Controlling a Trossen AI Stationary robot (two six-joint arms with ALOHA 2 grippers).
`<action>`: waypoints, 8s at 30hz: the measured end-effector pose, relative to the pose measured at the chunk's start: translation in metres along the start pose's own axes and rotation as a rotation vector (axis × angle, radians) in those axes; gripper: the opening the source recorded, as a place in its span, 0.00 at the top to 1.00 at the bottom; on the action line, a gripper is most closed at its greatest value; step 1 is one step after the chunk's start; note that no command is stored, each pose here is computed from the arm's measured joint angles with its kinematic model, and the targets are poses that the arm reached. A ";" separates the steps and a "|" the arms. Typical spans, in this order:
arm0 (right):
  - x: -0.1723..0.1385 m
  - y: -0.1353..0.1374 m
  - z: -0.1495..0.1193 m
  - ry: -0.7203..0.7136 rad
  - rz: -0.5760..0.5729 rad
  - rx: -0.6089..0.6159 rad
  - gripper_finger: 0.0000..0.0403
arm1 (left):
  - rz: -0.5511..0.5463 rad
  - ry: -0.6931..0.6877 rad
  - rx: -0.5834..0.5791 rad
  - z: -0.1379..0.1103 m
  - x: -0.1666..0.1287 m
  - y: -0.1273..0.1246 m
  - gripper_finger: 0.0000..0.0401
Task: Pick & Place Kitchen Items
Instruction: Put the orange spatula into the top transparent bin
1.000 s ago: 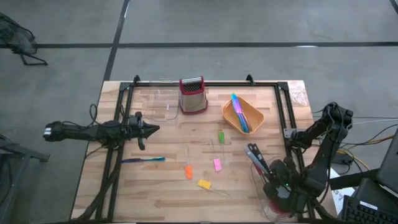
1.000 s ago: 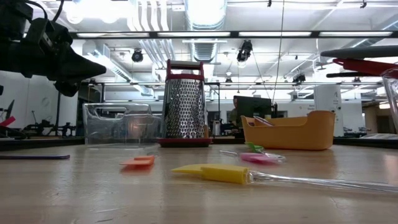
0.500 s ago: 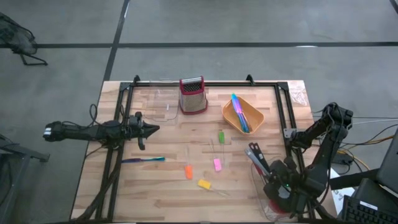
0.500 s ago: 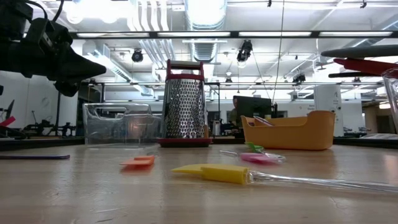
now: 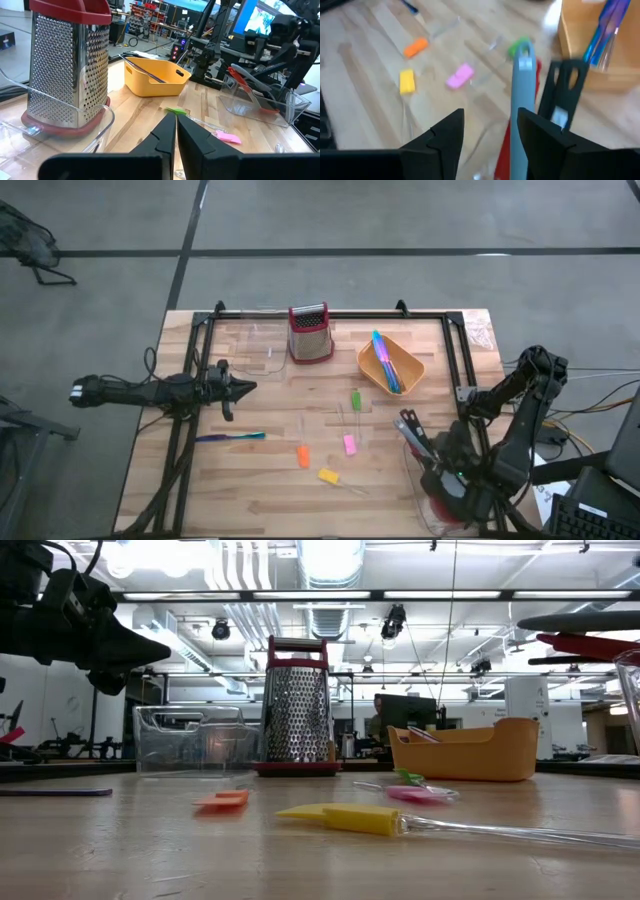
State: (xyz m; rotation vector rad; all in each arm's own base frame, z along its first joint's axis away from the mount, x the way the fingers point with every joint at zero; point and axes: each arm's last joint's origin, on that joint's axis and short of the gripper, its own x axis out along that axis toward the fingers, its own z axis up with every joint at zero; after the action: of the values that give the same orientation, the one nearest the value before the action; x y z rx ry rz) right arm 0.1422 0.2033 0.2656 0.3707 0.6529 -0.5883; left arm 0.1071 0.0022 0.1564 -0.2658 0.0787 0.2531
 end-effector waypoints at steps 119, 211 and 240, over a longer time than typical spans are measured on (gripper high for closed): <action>0.116 -0.180 0.045 -0.640 0.746 -0.259 0.98 | -0.291 0.657 0.305 0.040 0.157 -0.095 0.58; 0.122 -0.191 0.021 -0.658 0.723 -0.328 0.98 | -0.617 0.898 0.734 -0.023 0.207 -0.144 0.98; 0.123 -0.191 0.021 -0.653 0.722 -0.328 0.98 | -0.652 0.853 0.635 -0.019 0.205 -0.155 0.48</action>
State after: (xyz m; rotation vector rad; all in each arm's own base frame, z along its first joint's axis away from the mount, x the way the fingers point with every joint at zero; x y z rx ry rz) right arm 0.1127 -0.0034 0.1734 0.0719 -0.0422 0.1074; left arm 0.3438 -0.0989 0.1547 0.2577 0.8838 -0.5501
